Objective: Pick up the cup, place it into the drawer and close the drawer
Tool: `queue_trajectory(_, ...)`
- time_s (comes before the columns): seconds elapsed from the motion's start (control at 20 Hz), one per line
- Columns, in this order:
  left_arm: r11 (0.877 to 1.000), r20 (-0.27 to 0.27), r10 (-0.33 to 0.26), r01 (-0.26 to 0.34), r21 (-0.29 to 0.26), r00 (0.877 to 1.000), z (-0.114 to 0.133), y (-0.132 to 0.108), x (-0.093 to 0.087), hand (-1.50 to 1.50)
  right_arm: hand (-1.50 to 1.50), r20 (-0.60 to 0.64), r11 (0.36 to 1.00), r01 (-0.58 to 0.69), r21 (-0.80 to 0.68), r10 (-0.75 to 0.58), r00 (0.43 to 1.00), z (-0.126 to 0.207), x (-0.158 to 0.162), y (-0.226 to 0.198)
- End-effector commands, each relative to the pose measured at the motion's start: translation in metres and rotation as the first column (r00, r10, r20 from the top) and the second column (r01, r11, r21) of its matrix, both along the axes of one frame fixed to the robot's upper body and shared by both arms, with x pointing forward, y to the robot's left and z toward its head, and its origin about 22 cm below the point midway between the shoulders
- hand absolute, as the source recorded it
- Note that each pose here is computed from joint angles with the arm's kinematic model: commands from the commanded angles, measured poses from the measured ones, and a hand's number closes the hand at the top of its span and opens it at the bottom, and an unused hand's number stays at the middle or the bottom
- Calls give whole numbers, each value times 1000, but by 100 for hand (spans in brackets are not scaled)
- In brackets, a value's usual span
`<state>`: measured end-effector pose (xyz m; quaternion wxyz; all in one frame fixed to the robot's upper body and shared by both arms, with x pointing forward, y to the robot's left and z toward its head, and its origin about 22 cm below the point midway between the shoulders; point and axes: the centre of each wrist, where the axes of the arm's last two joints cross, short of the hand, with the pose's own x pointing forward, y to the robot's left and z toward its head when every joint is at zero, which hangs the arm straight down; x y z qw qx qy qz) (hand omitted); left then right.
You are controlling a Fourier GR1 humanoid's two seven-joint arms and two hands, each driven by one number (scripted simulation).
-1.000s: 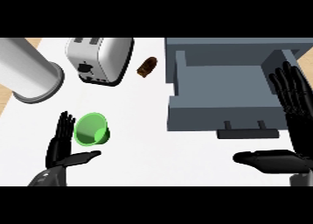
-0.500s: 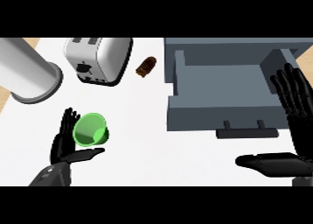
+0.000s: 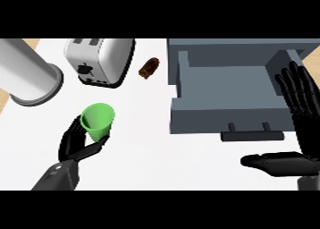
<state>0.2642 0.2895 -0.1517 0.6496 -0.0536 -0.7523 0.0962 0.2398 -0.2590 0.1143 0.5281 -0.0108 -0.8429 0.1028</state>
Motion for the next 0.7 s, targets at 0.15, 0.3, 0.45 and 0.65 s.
queue_trajectory(0.15, 975, 151, -99, 126, -181, 984, 9, -15, 17, 150, -150, -5, 1000, -20, -13, 20, 1000, 2, 6, 1)
queue_trajectory(0.3, 967, 190, -97, 137, -213, 977, 0, -20, 5, 150, -150, 0, 1000, 5, -6, -5, 1000, -14, 0, -6)
queue_trajectory(0.45, 978, 241, -86, 128, -164, 967, 10, -35, 21, 150, -150, 10, 1000, 11, -15, -10, 1000, -3, 4, -24)
queue_trajectory(0.65, 986, 271, -18, 61, -153, 963, 20, -4, 25, 150, -150, 2, 999, 26, -19, -26, 1000, 2, 5, -5)
